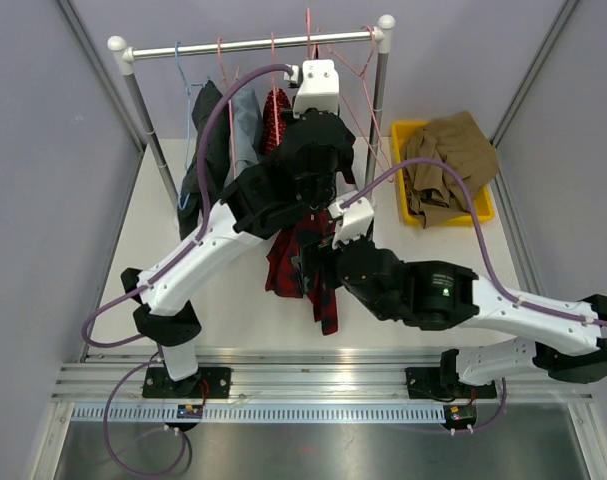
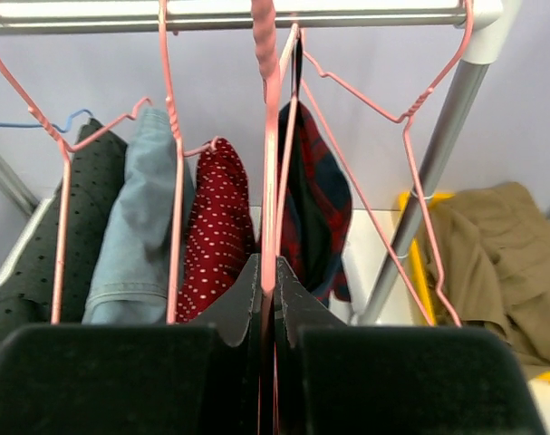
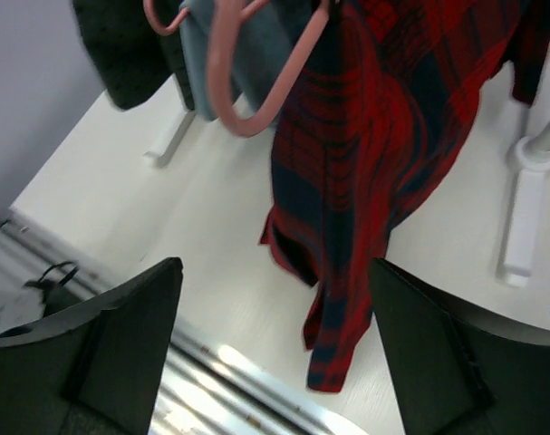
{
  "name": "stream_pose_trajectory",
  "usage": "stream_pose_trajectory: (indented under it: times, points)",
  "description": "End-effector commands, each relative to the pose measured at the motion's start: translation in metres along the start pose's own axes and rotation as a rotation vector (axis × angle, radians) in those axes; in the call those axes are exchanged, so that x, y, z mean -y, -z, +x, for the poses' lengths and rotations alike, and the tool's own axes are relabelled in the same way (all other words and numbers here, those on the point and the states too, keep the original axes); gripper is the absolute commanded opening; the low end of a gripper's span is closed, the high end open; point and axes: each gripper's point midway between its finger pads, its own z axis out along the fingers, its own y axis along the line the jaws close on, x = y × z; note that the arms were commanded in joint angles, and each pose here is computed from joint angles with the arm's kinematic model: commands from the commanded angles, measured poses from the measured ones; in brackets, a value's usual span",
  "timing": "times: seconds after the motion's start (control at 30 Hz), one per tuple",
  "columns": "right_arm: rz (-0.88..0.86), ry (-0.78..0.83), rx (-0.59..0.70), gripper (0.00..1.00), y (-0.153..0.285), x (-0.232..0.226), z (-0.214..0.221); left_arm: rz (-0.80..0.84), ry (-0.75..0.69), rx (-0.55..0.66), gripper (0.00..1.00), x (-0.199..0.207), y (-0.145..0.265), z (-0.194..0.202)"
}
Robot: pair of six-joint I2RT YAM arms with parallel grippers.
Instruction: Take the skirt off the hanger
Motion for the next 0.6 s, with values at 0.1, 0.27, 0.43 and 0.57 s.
stream_pose_trajectory:
  times: [0.1,0.27,0.43,0.57]
  points:
    - [0.219,-0.009,0.303,0.69,-0.027,0.018,-0.038,0.064,0.328,0.071,0.00,-0.032,0.026,-0.061]
    - [0.211,0.008,0.343,0.00,-0.036,0.010,-0.043,0.079,0.338,0.060,0.00,-0.035,0.028,-0.057]
    - [0.169,-0.021,0.309,0.00,-0.024,0.006,-0.045,0.065,0.328,0.021,0.00,-0.032,0.012,-0.034]
    - [0.138,-0.050,0.316,0.00,0.001,0.006,-0.058,0.051,0.325,0.005,0.00,-0.026,-0.002,-0.012]
